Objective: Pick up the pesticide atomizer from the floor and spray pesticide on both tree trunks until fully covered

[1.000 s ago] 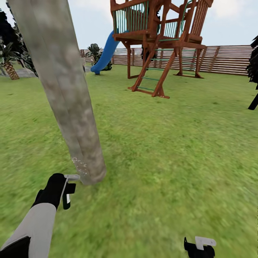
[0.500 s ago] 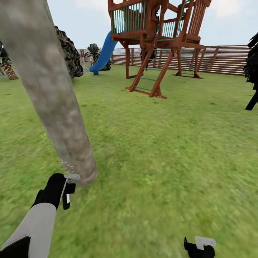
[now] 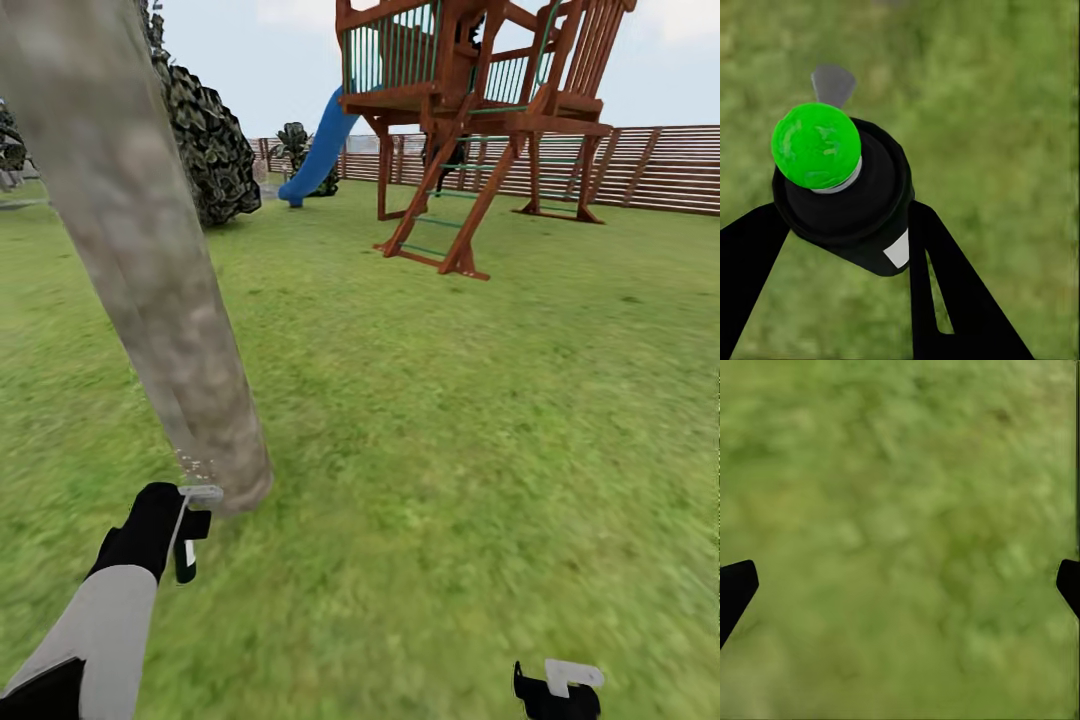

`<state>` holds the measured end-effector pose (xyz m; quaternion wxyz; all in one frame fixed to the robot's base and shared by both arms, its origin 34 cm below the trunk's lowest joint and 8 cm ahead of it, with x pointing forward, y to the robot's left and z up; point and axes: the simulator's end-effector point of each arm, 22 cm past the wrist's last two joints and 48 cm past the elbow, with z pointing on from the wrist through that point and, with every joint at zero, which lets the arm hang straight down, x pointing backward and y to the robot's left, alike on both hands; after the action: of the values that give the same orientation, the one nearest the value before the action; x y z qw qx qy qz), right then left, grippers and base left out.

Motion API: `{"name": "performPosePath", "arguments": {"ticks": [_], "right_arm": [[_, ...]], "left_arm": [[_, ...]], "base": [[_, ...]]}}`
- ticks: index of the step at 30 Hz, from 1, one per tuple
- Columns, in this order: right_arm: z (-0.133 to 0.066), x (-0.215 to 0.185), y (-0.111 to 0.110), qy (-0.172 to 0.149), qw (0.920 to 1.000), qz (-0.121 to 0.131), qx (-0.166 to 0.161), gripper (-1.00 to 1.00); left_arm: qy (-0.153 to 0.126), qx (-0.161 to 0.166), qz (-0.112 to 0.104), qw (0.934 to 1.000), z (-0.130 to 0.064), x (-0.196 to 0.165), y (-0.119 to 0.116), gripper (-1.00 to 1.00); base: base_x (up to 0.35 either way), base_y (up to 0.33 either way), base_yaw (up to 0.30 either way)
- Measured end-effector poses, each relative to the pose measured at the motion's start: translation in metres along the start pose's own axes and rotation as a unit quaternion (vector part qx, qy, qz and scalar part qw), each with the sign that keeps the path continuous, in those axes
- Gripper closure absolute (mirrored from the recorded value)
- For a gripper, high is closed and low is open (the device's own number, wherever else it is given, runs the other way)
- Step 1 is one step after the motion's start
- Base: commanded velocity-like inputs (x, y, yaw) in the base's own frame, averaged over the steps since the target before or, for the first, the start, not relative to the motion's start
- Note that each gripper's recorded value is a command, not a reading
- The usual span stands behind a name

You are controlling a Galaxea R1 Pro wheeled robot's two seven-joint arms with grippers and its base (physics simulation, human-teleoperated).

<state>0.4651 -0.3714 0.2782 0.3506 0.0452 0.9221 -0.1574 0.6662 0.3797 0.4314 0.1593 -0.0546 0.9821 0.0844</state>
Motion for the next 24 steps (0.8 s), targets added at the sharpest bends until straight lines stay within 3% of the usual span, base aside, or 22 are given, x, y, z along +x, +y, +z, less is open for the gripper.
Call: {"name": "performPosePath", "arguments": {"ticks": [4, 6, 9, 13, 15, 17, 18, 24], "right_arm": [[0.001, -0.001, -0.002, -0.001, 1.0000, 0.000, 0.002, -1.00], [0.001, -0.001, -0.003, -0.002, 1.0000, 0.000, 0.003, -1.00], [0.001, -0.001, -0.002, -0.001, 1.0000, 0.000, 0.002, -1.00], [0.001, -0.001, -0.002, -0.001, 1.0000, 0.000, 0.002, -1.00], [0.001, -0.001, -0.001, 0.000, 1.0000, -0.001, 0.001, -1.00], [0.001, -0.001, -0.002, -0.001, 1.0000, -0.001, 0.001, -1.00], [0.001, -0.001, -0.002, -0.001, 1.0000, -0.001, 0.001, -1.00], [0.001, -0.001, -0.002, -0.001, 1.0000, -0.001, 0.002, -1.00]], "left_arm": [[-0.007, 0.005, -0.002, 1.0000, -0.007, -0.015, -0.006, 1.00], [-0.024, 0.004, -0.006, 0.9997, -0.019, -0.040, -0.003, 1.00], [-0.022, 0.005, -0.020, 0.9995, -0.043, -0.074, 0.002, 1.00], [-0.045, -0.005, -0.016, 0.9988, -0.068, -0.113, 0.013, 1.00], [-0.048, -0.016, -0.016, 0.9986, -0.071, -0.118, 0.026, 1.00], [-0.041, -0.041, -0.027, 0.9979, -0.067, -0.110, 0.071, 1.00], [-0.039, -0.049, -0.025, 0.9977, -0.067, -0.108, 0.079, 1.00], [-0.036, -0.044, -0.013, 0.9983, -0.065, -0.107, 0.068, 1.00]], "base": [[-0.136, -0.152, 0.213], [-0.025, -0.024, 0.271], [-0.004, -0.004, 0.276], [0.000, 0.000, 0.115], [0.000, 0.000, 0.009], [0.000, 0.000, 0.001], [0.000, 0.000, 0.000], [0.076, -0.124, 0.000]]}}
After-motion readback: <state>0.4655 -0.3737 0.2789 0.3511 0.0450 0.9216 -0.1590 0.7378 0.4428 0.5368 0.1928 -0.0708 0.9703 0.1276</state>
